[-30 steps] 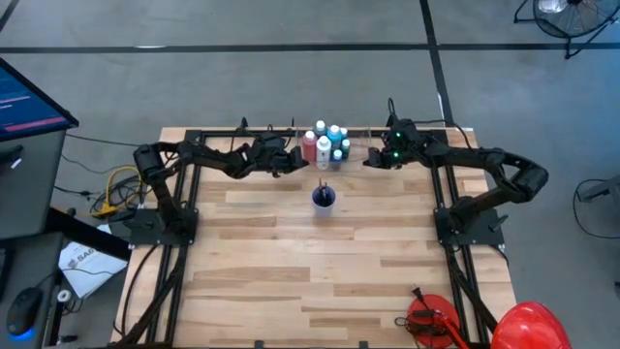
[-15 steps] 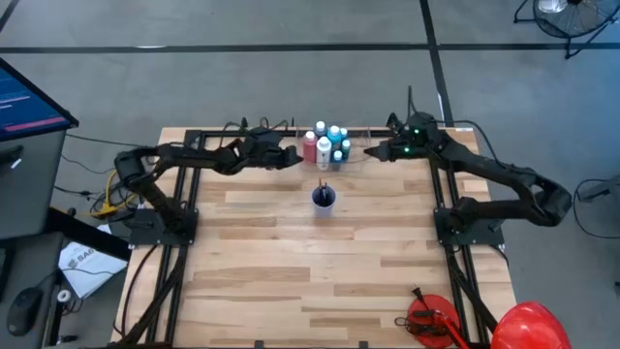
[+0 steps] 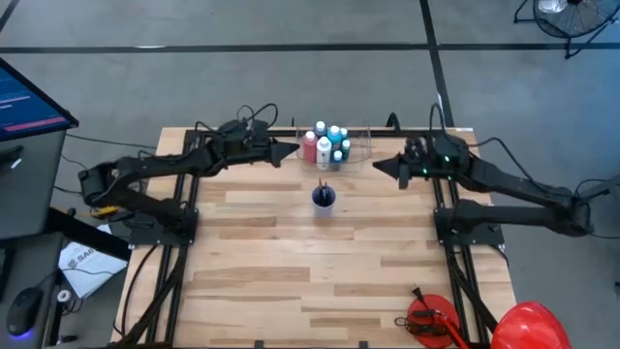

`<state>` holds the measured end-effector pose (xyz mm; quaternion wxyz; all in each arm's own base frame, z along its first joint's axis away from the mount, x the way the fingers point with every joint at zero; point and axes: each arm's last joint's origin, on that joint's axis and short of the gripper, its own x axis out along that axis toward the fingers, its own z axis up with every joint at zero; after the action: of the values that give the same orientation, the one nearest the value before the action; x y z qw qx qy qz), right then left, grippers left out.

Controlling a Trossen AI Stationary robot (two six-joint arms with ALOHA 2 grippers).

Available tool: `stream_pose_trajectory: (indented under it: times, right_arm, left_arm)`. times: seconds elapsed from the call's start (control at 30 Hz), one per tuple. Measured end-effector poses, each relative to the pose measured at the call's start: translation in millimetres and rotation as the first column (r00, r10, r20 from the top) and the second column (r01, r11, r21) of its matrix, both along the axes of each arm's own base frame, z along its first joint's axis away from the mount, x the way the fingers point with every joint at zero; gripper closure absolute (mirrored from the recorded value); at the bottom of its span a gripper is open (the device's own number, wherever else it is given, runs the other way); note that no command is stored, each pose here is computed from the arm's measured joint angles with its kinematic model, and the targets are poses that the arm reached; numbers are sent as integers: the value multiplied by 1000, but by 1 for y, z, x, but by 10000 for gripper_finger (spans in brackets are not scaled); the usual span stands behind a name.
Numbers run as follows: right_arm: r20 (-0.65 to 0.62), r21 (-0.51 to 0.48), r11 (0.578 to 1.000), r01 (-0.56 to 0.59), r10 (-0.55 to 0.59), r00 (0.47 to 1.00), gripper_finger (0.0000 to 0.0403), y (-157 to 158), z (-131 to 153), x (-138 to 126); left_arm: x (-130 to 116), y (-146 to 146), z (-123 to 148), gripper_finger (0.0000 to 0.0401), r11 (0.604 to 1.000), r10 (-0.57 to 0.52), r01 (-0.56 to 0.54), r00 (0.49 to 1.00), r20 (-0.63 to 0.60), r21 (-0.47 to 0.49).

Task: Pick & Place Paint Supplies
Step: Return to Home Position

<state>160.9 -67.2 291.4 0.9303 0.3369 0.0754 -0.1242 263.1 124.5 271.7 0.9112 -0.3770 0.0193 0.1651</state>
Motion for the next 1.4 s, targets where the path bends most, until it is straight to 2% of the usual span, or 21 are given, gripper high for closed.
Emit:
stream_pose_trajectory:
  times: [0.13,0.43,0.6,0.67,0.77,0.9,1.07,1.4]
  right_arm:
    - [-22,-43,999,27,-28,999,403,28,4,-9]
    - [-143,-112,992,56,-71,987,403,77,-6,-22]
    - [-144,-173,982,76,-102,984,403,95,-24,-24]
    - [-139,-175,981,79,-104,985,403,100,-37,-25]
    - [-134,-159,984,76,-98,986,403,104,-59,-27]
    - [-61,-111,991,75,-82,995,403,104,-83,-32]
    - [-5,-95,992,87,-88,996,403,98,-103,-42]
    - [96,-204,971,124,-106,990,403,81,-112,-63]
  left_arm:
    - [-3,-9,9,400,998,-28,27,999,17,60]
    - [4,-27,11,400,993,-100,99,995,17,67]
    - [8,-39,10,400,975,-158,158,987,-14,158]
    - [9,-44,10,400,970,-184,184,983,-14,158]
    - [11,-51,10,400,963,-219,218,976,-14,156]
    - [13,-58,10,400,956,-248,248,969,-14,155]
    - [14,-62,10,400,952,-264,263,964,-15,155]
    - [14,-62,10,400,953,-263,262,965,-16,154]
